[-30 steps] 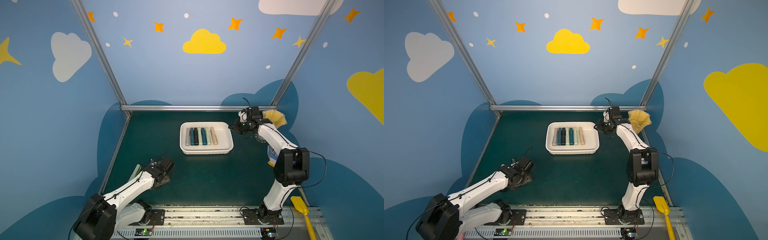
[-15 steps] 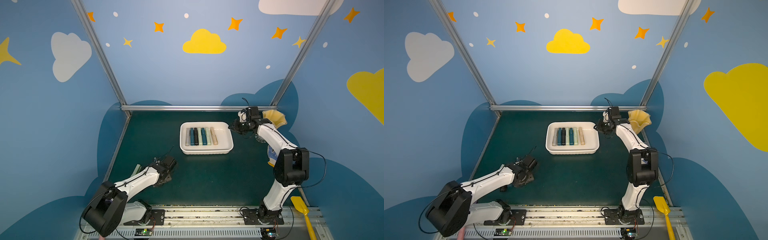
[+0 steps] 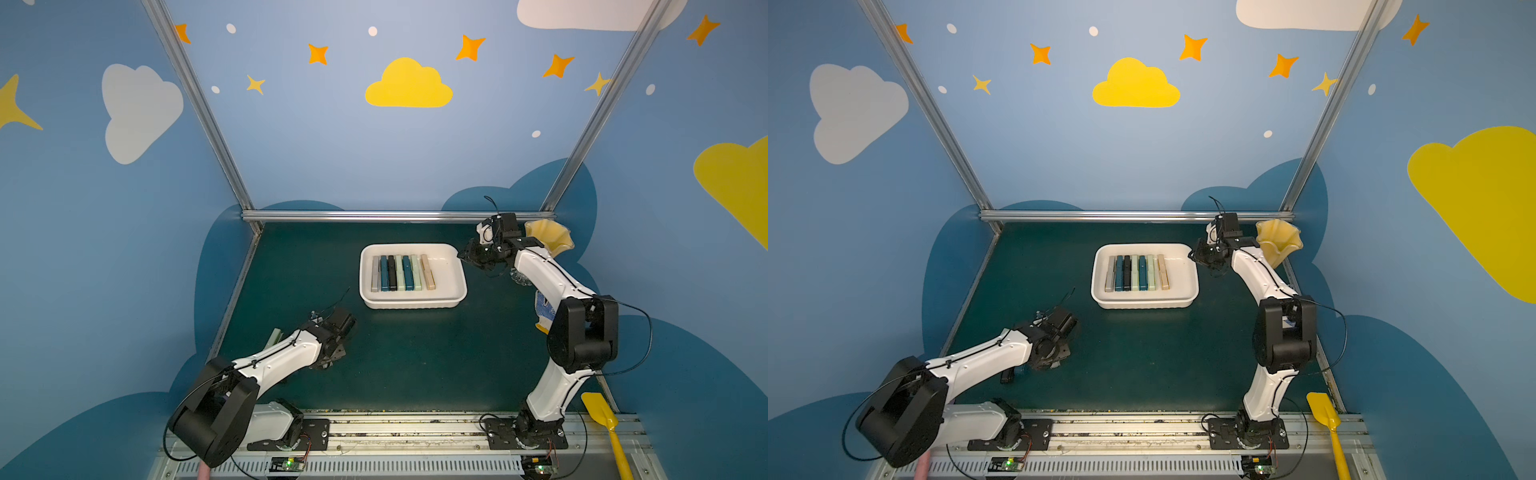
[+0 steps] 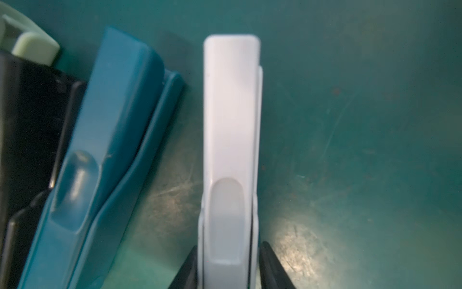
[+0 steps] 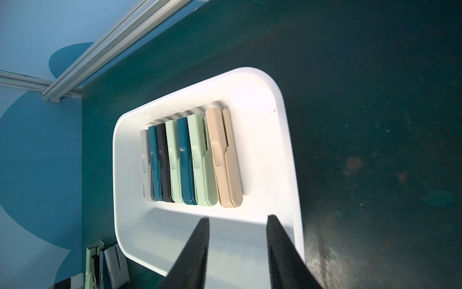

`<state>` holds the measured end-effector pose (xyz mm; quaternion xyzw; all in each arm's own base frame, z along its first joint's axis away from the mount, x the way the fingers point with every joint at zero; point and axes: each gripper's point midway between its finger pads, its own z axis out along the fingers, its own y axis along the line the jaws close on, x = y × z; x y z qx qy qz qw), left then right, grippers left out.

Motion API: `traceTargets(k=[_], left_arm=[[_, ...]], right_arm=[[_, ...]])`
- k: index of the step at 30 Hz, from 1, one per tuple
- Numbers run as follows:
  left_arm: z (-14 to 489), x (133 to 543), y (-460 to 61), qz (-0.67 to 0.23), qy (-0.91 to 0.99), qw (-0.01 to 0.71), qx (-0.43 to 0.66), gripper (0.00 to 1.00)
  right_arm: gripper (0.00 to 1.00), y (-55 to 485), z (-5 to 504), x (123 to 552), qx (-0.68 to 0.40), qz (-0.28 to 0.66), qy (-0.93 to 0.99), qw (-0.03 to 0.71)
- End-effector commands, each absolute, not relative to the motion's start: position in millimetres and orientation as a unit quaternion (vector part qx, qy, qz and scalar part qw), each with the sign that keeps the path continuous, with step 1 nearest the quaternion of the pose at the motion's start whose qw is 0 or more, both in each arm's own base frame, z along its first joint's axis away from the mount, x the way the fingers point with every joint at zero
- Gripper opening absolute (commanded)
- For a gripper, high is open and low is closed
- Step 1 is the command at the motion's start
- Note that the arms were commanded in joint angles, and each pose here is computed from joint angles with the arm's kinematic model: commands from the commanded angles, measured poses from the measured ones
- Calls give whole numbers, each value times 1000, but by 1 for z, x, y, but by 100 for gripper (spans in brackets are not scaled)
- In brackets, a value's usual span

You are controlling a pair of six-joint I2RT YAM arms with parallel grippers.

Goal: Put the pruning pliers into the storage box
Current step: Pick up the pruning pliers from the center of the board.

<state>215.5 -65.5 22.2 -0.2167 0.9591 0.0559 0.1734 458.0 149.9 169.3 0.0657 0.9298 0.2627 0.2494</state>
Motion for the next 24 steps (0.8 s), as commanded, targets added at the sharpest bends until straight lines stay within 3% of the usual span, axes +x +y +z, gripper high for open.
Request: traceTargets(k=[1, 15, 24], left_arm=[[28, 219, -65, 63, 959, 179, -211, 35], [32, 225, -76, 66, 962, 185, -188, 26], [65, 249, -98, 43, 964, 214, -152, 25]], right_arm=[[37, 149, 177, 452, 64, 259, 930, 254], [36, 148, 178, 451, 64, 256, 930, 255], [36, 146, 179, 450, 65, 252, 931, 257]])
